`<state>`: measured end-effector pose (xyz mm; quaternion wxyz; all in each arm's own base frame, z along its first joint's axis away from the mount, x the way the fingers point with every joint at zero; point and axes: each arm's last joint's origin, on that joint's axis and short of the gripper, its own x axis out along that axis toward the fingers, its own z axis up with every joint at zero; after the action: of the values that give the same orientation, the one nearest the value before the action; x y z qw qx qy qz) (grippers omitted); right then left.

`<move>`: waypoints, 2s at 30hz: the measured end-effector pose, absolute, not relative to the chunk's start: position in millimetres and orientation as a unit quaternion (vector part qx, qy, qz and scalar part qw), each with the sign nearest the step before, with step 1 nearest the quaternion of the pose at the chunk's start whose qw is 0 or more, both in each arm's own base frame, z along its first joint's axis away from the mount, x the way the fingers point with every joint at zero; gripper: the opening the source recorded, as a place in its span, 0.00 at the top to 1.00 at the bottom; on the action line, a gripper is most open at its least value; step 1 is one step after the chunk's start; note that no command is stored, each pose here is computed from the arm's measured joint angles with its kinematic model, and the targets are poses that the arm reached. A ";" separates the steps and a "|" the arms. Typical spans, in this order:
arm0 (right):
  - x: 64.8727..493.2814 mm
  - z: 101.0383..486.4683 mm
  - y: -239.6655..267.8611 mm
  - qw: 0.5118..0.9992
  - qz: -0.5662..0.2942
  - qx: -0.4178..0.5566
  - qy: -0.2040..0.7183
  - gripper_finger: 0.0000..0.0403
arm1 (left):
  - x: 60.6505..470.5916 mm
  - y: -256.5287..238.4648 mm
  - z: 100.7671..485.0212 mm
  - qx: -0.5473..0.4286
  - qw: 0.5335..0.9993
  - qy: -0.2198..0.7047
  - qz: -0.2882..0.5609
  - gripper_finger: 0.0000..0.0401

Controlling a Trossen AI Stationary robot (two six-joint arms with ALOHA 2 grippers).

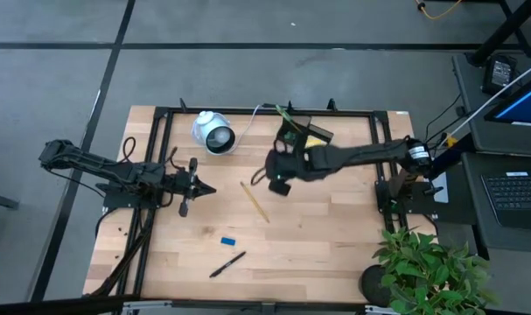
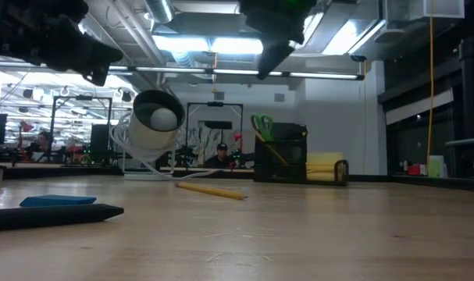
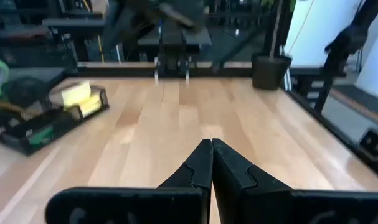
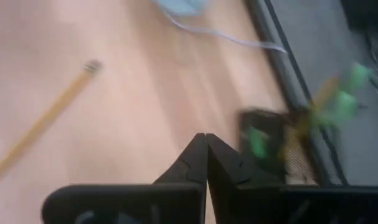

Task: Pick and place office supplies into organizer
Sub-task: Put the blue eraser into the desk organizer

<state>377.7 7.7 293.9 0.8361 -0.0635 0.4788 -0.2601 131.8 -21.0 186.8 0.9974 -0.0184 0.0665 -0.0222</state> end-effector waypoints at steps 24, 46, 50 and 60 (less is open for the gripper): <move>385.3 201.4 15.9 0.928 -0.119 -0.013 0.352 0.99 | 150.3 -26.4 210.6 -0.027 0.969 0.244 -0.007 0.80; 306.7 198.2 13.2 0.986 -0.080 0.043 0.137 0.99 | 215.2 -83.2 176.9 0.042 0.874 0.478 -0.073 0.61; 306.8 198.5 13.2 0.987 -0.080 0.039 0.136 0.99 | 228.8 -98.6 172.4 0.043 0.864 0.493 -0.095 0.58; 307.0 200.2 18.9 0.989 -0.069 0.028 0.128 0.99 | 245.0 -135.5 147.8 0.019 0.844 0.524 -0.115 0.54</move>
<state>307.0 18.9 200.2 0.9890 0.0283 0.1280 -0.0687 245.0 -135.5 147.8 0.8437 0.0188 0.5240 -0.1153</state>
